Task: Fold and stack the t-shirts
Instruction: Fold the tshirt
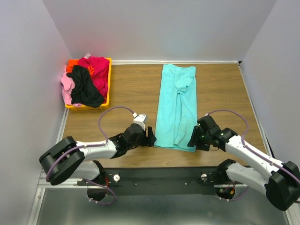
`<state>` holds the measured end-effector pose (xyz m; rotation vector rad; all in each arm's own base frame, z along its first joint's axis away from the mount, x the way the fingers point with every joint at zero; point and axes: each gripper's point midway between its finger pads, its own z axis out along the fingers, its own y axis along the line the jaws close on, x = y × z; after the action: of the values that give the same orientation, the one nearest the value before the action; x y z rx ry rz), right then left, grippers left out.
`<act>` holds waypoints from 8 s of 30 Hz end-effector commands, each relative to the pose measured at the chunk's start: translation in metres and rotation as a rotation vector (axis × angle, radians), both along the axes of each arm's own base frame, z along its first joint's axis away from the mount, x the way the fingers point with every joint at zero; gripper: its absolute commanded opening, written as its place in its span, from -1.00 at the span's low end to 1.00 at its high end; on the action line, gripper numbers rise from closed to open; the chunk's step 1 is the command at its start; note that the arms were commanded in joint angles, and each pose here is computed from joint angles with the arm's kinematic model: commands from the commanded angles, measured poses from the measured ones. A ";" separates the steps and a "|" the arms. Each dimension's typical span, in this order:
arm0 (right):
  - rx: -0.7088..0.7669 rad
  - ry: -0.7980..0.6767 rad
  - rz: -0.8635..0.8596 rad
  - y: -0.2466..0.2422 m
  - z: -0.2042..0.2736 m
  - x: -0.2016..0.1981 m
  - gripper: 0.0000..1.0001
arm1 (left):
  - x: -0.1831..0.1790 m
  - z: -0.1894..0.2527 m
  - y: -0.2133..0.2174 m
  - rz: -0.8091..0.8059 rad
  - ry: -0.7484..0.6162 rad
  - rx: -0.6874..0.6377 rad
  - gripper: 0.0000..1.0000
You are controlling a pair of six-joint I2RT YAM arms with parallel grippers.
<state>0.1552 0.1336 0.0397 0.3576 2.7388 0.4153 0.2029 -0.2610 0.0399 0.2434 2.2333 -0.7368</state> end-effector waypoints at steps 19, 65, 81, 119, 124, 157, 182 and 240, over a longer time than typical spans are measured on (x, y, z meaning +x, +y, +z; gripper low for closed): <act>-0.065 -0.020 -0.082 -0.015 -0.029 0.001 -0.46 | -0.013 -0.002 -0.018 -0.043 0.045 0.003 0.32; -0.066 -0.367 -0.151 -0.012 0.051 0.076 -0.99 | 0.049 0.079 -0.071 0.044 -0.228 -0.146 -1.00; -0.226 -0.555 -0.231 -0.018 0.099 0.146 -0.99 | 0.111 0.090 -0.081 0.145 -0.317 -0.098 -1.00; -0.493 -0.509 -0.285 -0.045 0.059 0.309 -0.99 | 0.270 0.074 -0.073 0.183 -0.388 -0.071 -1.00; -0.479 -0.511 -0.269 -0.042 0.056 0.329 -0.99 | 0.284 0.070 -0.074 0.180 -0.384 -0.074 -1.00; -0.227 -0.503 -0.181 -0.033 0.055 0.338 0.69 | 0.272 0.046 -0.052 0.129 -0.275 -0.083 0.89; -0.174 -0.424 -0.226 -0.052 0.024 0.252 0.67 | 0.224 0.031 -0.055 0.088 -0.238 -0.078 0.57; 0.087 -0.353 -0.180 -0.045 -0.013 0.240 -0.85 | 0.212 -0.014 -0.068 0.077 -0.143 0.173 -1.00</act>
<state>0.4030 0.0863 0.0244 0.4984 2.3231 0.4738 0.4194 -0.3281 0.0344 0.2539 2.1349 -0.5077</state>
